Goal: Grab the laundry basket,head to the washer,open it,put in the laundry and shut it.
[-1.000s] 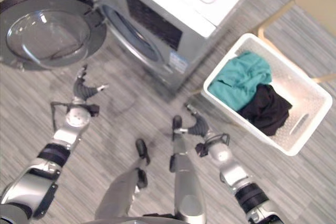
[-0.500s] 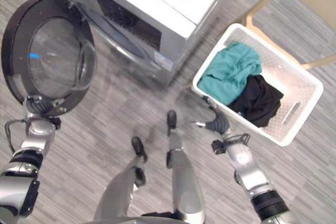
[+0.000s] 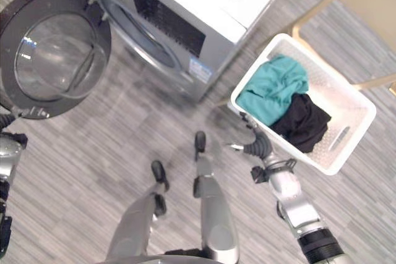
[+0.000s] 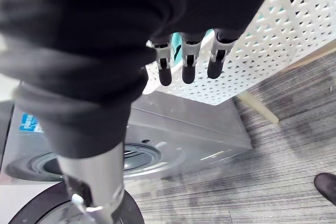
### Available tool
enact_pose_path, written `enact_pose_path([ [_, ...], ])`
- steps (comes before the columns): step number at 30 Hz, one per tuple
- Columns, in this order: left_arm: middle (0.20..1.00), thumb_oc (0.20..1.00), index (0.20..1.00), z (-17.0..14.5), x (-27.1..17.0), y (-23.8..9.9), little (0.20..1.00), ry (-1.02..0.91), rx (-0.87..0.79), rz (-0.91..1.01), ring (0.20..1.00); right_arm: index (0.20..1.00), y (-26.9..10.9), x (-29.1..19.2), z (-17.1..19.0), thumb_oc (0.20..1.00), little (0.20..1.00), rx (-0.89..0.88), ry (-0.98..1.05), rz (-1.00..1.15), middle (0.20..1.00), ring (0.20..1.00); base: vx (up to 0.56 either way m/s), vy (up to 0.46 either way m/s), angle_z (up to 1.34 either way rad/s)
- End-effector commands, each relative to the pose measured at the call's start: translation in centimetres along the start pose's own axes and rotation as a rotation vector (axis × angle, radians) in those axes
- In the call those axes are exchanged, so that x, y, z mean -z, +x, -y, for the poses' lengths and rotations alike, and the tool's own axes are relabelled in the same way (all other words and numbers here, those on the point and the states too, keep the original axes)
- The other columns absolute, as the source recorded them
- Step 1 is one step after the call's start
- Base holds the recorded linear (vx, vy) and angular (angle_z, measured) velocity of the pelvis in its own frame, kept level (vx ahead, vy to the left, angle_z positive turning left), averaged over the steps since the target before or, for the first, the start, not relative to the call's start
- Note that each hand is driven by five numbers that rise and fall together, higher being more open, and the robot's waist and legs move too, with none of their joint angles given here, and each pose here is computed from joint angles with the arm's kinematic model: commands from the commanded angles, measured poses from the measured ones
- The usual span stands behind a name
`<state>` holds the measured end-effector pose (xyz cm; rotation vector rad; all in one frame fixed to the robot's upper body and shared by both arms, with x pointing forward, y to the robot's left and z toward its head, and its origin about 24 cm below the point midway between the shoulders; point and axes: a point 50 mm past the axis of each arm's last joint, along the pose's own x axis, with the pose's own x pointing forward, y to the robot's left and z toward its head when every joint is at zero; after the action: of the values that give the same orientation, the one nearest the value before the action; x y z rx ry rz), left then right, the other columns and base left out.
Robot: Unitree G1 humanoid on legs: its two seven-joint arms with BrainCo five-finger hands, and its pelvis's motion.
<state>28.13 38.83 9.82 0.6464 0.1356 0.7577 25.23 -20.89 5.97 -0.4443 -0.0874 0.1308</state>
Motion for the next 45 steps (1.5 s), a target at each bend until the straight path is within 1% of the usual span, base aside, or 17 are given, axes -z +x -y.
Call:
enact_pose_path([
  [1, 1.0, 1.0, 1.0, 0.2, 1.4, -1.1, 1.0, -0.004, 0.01, 0.007, 1.0, 1.0, -0.6, -1.0, 0.3, 1.0, 1.0, 0.059, 0.05, 0.067, 1.0, 1.0, -0.02, -0.078, -0.15],
  [2, 1.0, 1.0, 1.0, 3.7, 2.9, -4.3, 1.0, -0.054, 0.145, -0.008, 1.0, 1.0, -0.5, -0.8, 0.7, 1.0, 1.0, 0.091, 0.021, 0.053, 1.0, 1.0, 0.01, -0.067, -0.15],
  [4, 1.0, 1.0, 1.0, 5.8, 4.0, -6.7, 1.0, -0.075, 0.247, -0.03, 1.0, 1.0, -0.4, -1.0, 1.1, 1.0, 1.0, 0.113, -0.005, 0.057, 1.0, 1.0, 0.05, -0.045, -0.23],
  [5, 1.0, 1.0, 1.0, 5.8, 4.0, -6.7, 1.0, -0.075, 0.248, -0.031, 1.0, 1.0, -0.4, -1.0, 1.1, 1.0, 1.0, 0.113, -0.006, 0.056, 1.0, 1.0, 0.05, -0.035, -0.28],
  [6, 1.0, 1.0, 1.0, 6.6, 4.4, -7.9, 1.0, -0.072, 0.293, -0.032, 1.0, 1.0, -0.5, -1.1, 1.5, 1.0, 1.0, 0.124, -0.032, 0.056, 1.0, 1.0, 0.04, -0.03, -0.28],
  [9, 1.0, 1.0, 1.0, 8.2, 7.3, -11.5, 1.0, -0.053, 0.43, -0.123, 1.0, 1.0, -0.2, -1.6, 2.0, 1.0, 1.0, 0.13, -0.122, 0.073, 1.0, 1.0, 0.08, -0.038, -0.32],
  [10, 1.0, 1.0, 1.0, 8.8, 9.0, -13.2, 1.0, -0.033, 0.477, -0.194, 1.0, 1.0, 0.0, -1.9, 2.1, 1.0, 1.0, 0.122, -0.177, 0.088, 1.0, 1.0, 0.07, -0.052, -0.82],
  [11, 1.0, 1.0, 1.0, 8.8, 9.1, -13.2, 1.0, -0.033, 0.477, -0.194, 1.0, 1.0, -0.1, -1.9, 2.1, 1.0, 1.0, 0.122, -0.177, 0.088, 1.0, 1.0, 0.04, -0.091, -1.08],
  [15, 1.0, 1.0, 1.0, 10.1, 12.3, -16.9, 1.0, 0.036, 0.59, -0.33, 1.0, 1.0, 0.3, -1.7, 1.5, 1.0, 1.0, 0.093, -0.23, 0.078, 1.0, 1.0, 0.11, -0.144, -0.78],
  [17, 1.0, 1.0, 1.0, 10.7, 13.5, -18.7, 1.0, 0.09, 0.66, -0.374, 1.0, 1.0, 0.0, -1.4, 1.5, 1.0, 1.0, 0.075, -0.3, 0.07, 1.0, 1.0, 0.12, -0.302, -0.63],
  [18, 1.0, 1.0, 1.0, 11.4, 14.2, -20.2, 1.0, 0.119, 0.728, -0.395, 1.0, 1.0, -0.4, -0.7, 1.6, 1.0, 1.0, 0.056, -0.397, 0.043, 1.0, 1.0, 0.1, -0.305, -0.41],
  [23, 1.0, 1.0, 1.0, 13.0, 14.3, -22.5, 1.0, 0.125, 0.83, -0.415, 1.0, 1.0, -0.9, 0.3, 1.2, 1.0, 1.0, 0.008, -0.45, 0.0, 1.0, 1.0, 0.07, -0.253, -0.55],
  [24, 1.0, 1.0, 1.0, 13.8, 14.0, -23.5, 1.0, 0.103, 0.871, -0.416, 1.0, 1.0, -0.8, 0.5, 0.8, 1.0, 1.0, -0.025, -0.458, -0.004, 1.0, 1.0, 0.04, -0.14, -0.37],
  [32, 1.0, 1.0, 1.0, 14.3, 14.3, -24.3, 1.0, 0.115, 0.899, -0.436, 1.0, 1.0, -0.1, 1.0, 0.2, 1.0, 1.0, -0.092, -0.511, -0.017, 1.0, 1.0, 0.1, -0.012, -0.47],
  [39, 1.0, 1.0, 1.0, 13.0, 16.1, -24.7, 1.0, 0.172, 0.876, -0.505, 1.0, 1.0, 0.9, 1.4, 0.0, 1.0, 1.0, -0.125, -0.601, -0.019, 1.0, 1.0, 0.15, 0.125, -0.35],
  [43, 1.0, 1.0, 1.0, 12.6, 15.9, -23.3, 1.0, 0.195, 0.854, -0.465, 1.0, 1.0, 2.6, 1.0, -0.2, 1.0, 1.0, -0.148, -0.715, 0.012, 1.0, 1.0, 0.07, 0.187, -0.27],
  [45, 1.0, 1.0, 1.0, 12.9, 15.0, -21.9, 1.0, 0.178, 0.825, -0.423, 1.0, 1.0, 4.3, 0.0, -0.2, 1.0, 1.0, -0.154, -0.807, 0.06, 1.0, 1.0, -0.1, 0.137, -0.19],
])
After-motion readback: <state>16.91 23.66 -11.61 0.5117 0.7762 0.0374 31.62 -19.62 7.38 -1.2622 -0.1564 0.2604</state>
